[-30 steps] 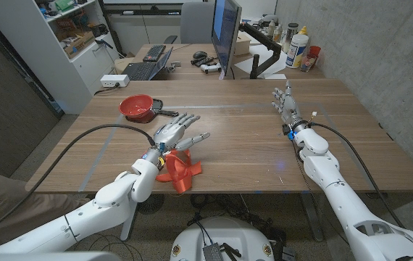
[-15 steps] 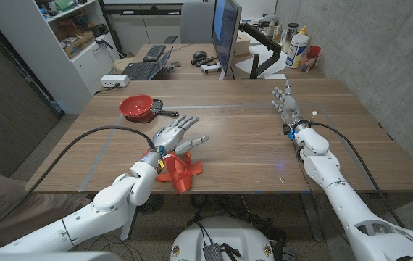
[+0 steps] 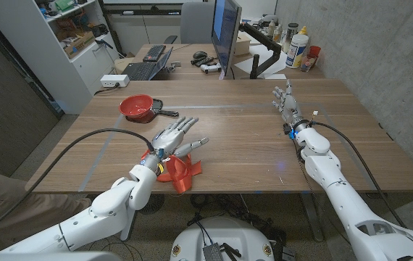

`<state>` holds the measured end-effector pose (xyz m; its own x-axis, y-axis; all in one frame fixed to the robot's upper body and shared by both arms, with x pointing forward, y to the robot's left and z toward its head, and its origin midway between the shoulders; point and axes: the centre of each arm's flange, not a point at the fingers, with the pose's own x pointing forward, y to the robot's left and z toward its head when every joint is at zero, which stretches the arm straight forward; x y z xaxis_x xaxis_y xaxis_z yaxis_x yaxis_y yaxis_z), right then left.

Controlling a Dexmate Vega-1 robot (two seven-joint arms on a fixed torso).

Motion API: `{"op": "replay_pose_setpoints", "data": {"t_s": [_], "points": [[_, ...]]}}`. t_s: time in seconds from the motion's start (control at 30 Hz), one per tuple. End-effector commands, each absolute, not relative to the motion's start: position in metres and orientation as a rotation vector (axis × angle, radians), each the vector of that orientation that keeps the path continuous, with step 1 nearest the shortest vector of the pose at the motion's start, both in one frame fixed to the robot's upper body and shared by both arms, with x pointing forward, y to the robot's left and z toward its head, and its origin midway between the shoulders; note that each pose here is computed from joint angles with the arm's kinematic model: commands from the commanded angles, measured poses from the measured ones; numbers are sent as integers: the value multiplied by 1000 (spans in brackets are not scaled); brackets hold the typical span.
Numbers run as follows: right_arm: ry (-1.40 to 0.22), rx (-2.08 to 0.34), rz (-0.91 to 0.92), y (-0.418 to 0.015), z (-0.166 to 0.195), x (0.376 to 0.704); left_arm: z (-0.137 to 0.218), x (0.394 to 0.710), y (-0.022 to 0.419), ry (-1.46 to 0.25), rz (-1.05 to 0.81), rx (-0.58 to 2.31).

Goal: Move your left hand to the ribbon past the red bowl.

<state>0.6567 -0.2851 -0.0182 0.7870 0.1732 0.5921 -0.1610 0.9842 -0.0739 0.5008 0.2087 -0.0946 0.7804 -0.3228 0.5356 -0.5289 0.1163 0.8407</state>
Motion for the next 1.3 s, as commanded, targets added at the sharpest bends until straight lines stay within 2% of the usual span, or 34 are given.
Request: {"op": "replay_pose_setpoints", "data": {"t_s": [0.03, 0.77, 1.3], "points": [[-633, -24, 182, -288, -21, 659, -106, 493, 200, -724, 148, 1496], [-640, -14, 173, -288, -23, 660, -125, 487, 200, -684, 106, 1481], [-637, -16, 146, -293, -21, 663, -136, 474, 207, -667, 143, 1473]]}}
